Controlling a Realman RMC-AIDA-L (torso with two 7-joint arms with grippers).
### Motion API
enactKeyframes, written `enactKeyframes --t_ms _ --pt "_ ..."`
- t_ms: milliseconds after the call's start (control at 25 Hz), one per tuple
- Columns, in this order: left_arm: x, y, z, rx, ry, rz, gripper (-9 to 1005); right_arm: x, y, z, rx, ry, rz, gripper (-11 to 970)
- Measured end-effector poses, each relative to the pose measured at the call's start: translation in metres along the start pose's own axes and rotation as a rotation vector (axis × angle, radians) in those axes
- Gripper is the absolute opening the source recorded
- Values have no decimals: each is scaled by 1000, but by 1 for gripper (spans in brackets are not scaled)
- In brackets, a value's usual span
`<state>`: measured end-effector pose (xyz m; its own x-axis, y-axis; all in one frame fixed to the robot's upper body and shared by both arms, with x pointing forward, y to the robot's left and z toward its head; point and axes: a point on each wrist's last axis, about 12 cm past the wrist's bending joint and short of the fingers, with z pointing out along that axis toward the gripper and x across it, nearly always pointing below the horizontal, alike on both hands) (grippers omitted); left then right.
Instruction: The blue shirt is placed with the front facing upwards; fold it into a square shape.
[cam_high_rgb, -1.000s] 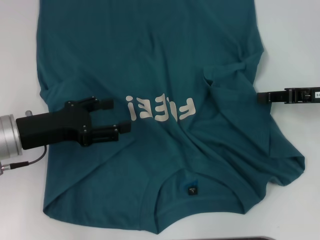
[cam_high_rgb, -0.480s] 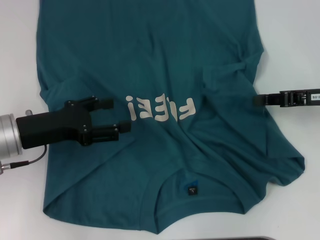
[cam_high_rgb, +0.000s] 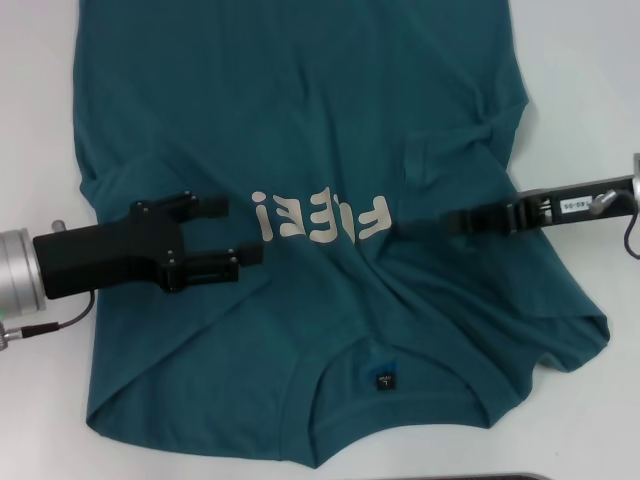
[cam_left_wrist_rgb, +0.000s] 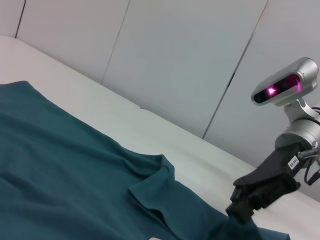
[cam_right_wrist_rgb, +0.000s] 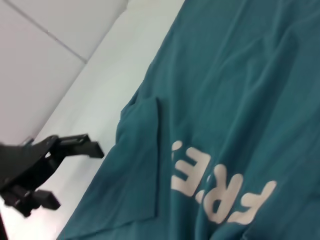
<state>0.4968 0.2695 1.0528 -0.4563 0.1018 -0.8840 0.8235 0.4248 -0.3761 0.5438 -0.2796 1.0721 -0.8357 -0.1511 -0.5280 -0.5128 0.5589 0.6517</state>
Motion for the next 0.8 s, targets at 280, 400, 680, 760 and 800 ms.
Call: enactKeyframes --t_ms 280,400,680,760,800 --pt "0 0 0 -2 -2 -1 906 -1 4 6 -19 19 -15 128" --pt "0 0 0 -3 -2 -2 906 -2 3 0 -22 -4 -14 185" --pt "0 0 0 -3 -2 -1 906 -2 5 -11 -70 -97 -66 482" --pt "0 0 0 -3 -2 -1 906 -1 4 -13 -67 -125 -86 581" --pt "0 0 0 -3 -3 -1 906 1 3 -15 -64 -147 -100 630"
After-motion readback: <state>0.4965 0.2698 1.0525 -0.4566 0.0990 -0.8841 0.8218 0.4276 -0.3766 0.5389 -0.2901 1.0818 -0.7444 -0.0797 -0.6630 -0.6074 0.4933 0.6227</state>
